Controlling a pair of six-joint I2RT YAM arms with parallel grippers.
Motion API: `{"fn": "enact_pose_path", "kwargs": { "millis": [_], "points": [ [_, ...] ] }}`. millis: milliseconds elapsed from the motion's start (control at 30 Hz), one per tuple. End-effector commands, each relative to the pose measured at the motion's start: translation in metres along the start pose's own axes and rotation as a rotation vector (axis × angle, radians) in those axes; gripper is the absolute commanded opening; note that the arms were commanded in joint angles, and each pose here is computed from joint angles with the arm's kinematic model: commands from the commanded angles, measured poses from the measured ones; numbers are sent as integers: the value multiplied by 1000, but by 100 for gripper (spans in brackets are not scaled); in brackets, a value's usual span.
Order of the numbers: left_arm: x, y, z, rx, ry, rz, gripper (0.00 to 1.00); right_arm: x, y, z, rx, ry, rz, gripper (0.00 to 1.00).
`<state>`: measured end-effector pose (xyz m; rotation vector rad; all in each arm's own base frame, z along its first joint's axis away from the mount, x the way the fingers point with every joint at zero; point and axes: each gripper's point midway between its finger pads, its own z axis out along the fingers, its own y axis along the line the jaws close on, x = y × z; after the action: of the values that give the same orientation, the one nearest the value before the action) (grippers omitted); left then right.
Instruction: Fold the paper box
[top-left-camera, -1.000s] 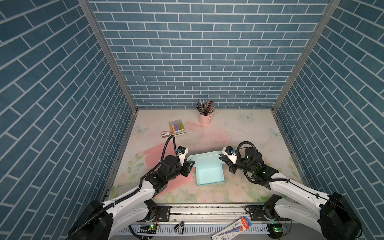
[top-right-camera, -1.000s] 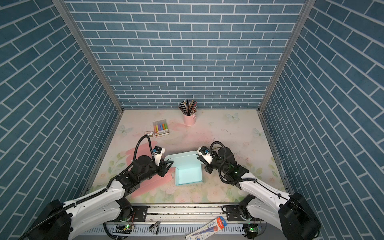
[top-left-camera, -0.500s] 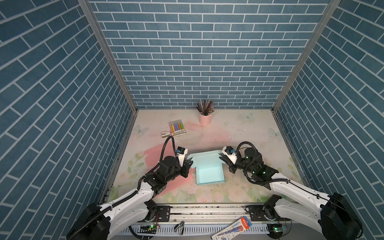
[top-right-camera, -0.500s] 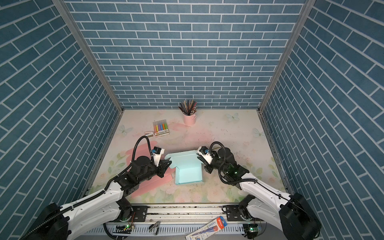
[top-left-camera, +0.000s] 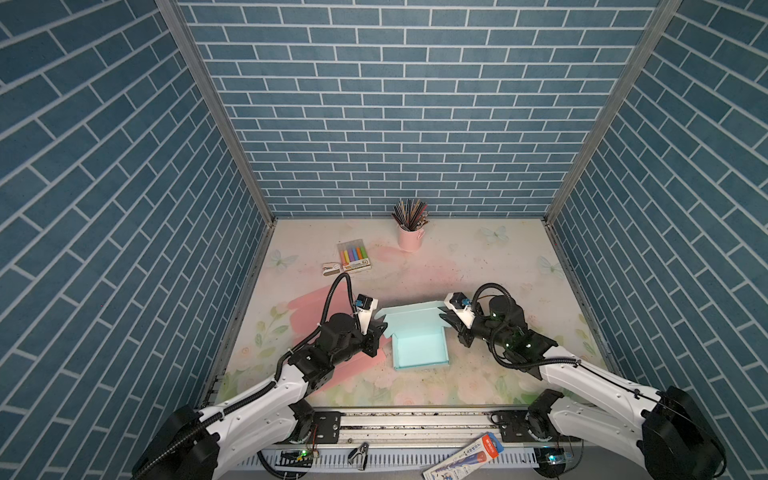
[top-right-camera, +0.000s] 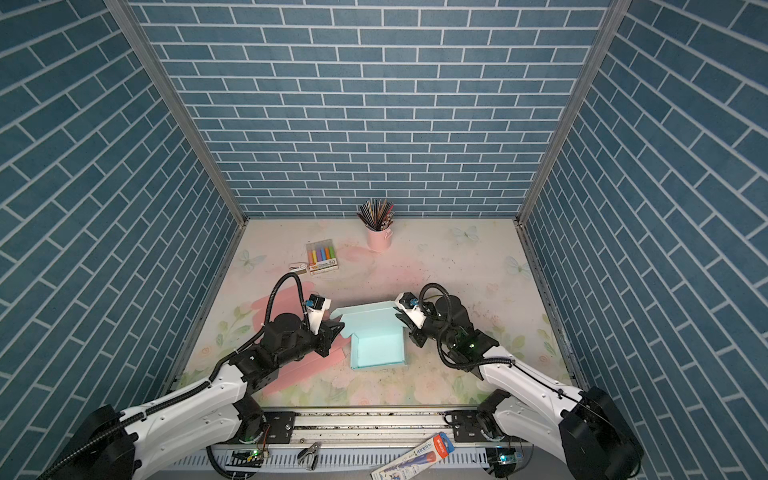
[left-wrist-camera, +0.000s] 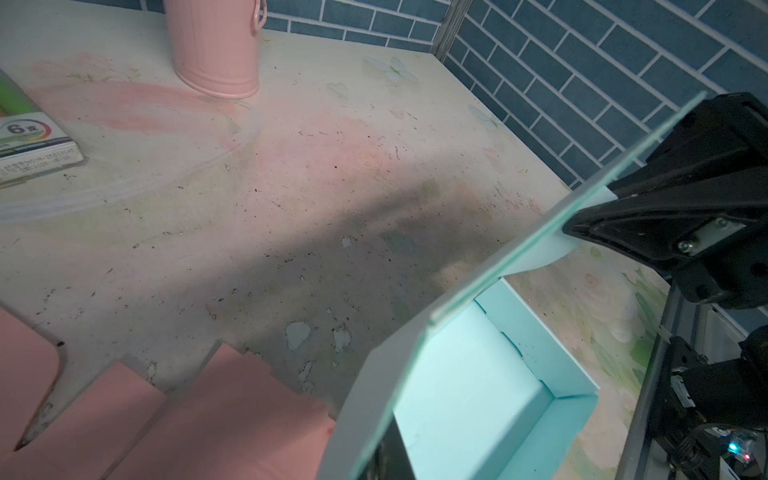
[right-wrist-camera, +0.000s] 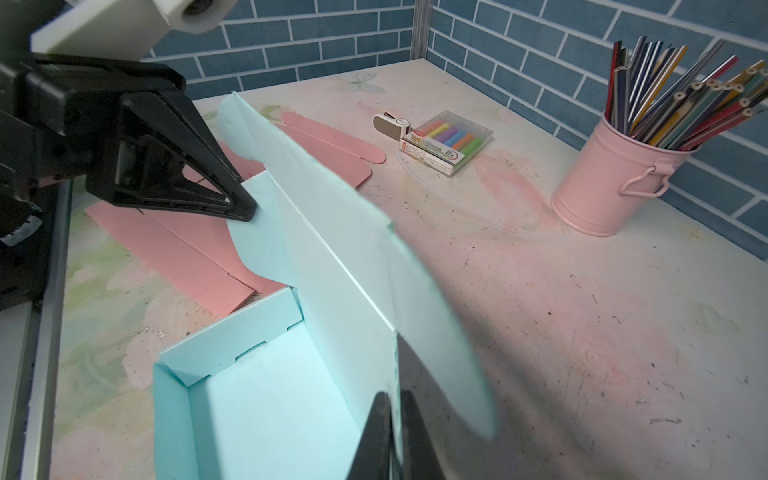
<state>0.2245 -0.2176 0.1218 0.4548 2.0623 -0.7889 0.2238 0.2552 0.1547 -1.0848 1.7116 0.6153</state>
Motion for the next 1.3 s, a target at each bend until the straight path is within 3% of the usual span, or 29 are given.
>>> {"fn": "enact_pose_path", "kwargs": {
  "millis": [0,200,400,700,933,1267],
  "points": [
    [2,5,-1,-36,11,10,2,-13,-9,-4,48,-23,-14,12],
    [1,4,0,-33,13,17,2,-15,-10,-7,57,-35,-16,11],
    [0,3,-1,-36,14,19,2,-15,-6,-7,39,-35,-19,0],
    [-23,-13,0,-13,-32,45,2,-14,4,-3,-26,-26,-19,0],
    [-51,-32,17,2,-66,79,2,-20,-8,-16,71,-67,-8,2],
    [-67,-39,56,-36,-75,115,2,-2,-33,-13,208,5,65,7]
  ]
}}
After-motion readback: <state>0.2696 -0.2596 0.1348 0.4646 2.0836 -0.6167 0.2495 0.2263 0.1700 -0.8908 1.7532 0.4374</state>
